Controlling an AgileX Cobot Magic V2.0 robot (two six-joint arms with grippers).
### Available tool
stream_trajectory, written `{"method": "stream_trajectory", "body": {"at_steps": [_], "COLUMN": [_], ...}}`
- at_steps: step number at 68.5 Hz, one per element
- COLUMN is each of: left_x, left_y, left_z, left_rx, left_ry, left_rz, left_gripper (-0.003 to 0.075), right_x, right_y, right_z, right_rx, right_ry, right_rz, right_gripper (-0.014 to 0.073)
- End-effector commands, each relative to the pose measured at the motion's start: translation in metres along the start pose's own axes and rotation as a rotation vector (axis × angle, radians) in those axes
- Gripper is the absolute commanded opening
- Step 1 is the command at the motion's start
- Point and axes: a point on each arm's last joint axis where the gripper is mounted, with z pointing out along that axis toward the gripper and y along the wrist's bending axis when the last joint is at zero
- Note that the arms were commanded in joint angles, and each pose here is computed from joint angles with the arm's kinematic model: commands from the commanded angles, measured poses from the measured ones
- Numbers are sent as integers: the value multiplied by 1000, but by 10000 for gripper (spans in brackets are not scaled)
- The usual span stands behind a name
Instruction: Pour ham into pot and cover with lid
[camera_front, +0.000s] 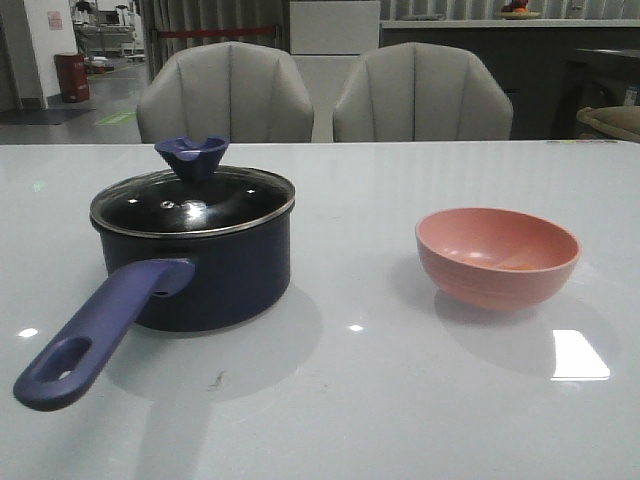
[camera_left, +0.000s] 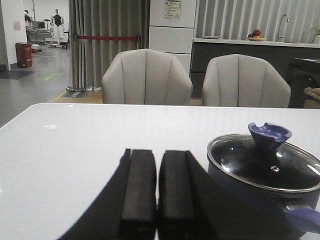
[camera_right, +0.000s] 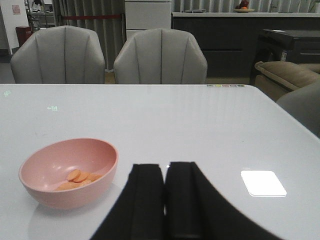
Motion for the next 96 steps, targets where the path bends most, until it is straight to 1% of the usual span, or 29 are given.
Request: {"method": "stream_trajectory", "body": {"at_steps": [1, 53, 59, 66, 76, 83, 88, 89, 92, 96], "left_x": [-1, -1, -5, -12, -22, -38, -50, -56, -66, -78], "left_y": [0, 0, 0, -1, -2, -3, -4, -4, -5, -6], "left_z": [-1, -1, -2, -3, -5, -7, -7, -8, -7, -3], "left_rx": [9, 9, 11, 17, 24, 28, 27, 28, 26, 22], "left_ry": [-79, -79, -114, -200, -291, -339, -326, -328, -304, -238], "left_rz": [-5, -5, -5, -5, -5, -5, -5, -5, -5, -1], "left_gripper": [112, 112, 112, 112, 112, 112, 112, 112, 112, 112], "right_x": [-11, -11, -11, -11, -11, -11, -11, -11, -11, -11], "right_y": [1, 1, 1, 1, 1, 1, 1, 1, 1, 1], "right_z": [-2, -2, -2, -2, -2, -2, -2, -2, -2, -2], "right_rx": [-3, -3, -3, -3, -3, -3, -3, -3, -3, -3], "right_ry": [-110, -110, -110, -110, -110, -110, -110, -110, -110, -110], "right_rz": [-20, -20, -20, -20, -20, -20, -20, -20, -20, -20], "right_gripper": [148, 148, 148, 148, 148, 148, 148, 148, 148, 148]}}
